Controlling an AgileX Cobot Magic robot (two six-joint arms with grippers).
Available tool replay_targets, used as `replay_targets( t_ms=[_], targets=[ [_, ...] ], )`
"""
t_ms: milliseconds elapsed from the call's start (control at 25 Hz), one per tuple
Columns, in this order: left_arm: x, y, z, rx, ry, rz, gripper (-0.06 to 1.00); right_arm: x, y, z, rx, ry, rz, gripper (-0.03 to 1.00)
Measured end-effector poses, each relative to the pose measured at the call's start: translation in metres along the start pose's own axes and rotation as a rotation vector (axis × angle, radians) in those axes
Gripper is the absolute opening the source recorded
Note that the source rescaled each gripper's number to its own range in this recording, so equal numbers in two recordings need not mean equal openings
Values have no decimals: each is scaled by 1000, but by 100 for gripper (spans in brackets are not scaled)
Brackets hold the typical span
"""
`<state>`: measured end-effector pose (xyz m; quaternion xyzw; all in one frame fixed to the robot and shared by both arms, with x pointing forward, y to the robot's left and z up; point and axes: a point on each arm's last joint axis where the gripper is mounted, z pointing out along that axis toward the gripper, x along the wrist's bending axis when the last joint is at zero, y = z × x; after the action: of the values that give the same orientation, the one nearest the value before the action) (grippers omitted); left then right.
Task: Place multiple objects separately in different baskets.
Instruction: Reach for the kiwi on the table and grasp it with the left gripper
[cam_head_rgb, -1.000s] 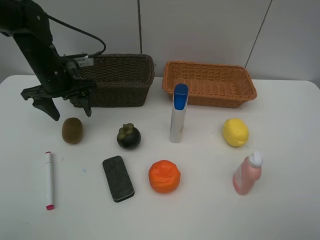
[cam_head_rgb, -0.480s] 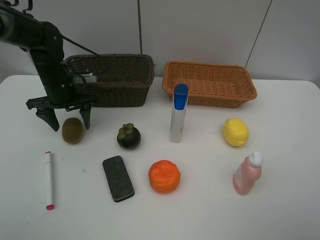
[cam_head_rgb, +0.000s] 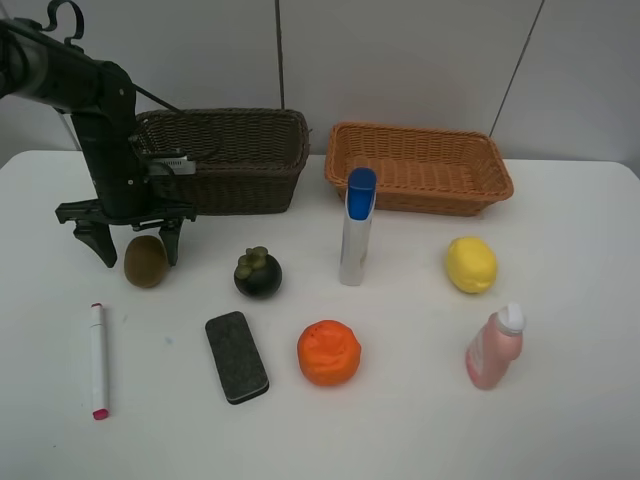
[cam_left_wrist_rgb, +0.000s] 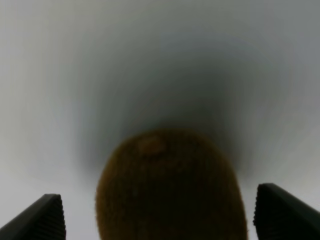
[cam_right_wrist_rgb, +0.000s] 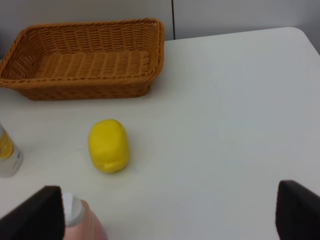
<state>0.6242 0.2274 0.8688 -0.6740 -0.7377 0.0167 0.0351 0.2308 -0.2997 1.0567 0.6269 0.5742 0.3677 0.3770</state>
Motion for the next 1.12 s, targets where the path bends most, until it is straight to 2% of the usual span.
replay_targets(
  t_ms=[280,360,480,960,1120],
  targets=[
    [-1,4,4,-34,-7,3,98,0,0,0,0,0,0,100],
    [-1,4,4,-41,-8,3,88,0,0,0,0,0,0,100],
    [-1,5,4,-43,-7,4,61,0,0,0,0,0,0,100],
    [-1,2,-4,-24,-16,-3,62,0,0,0,0,0,0,100],
    [-3,-2,-29,-67,-66,-17,62,0,0,0,0,0,0,100]
  ],
)
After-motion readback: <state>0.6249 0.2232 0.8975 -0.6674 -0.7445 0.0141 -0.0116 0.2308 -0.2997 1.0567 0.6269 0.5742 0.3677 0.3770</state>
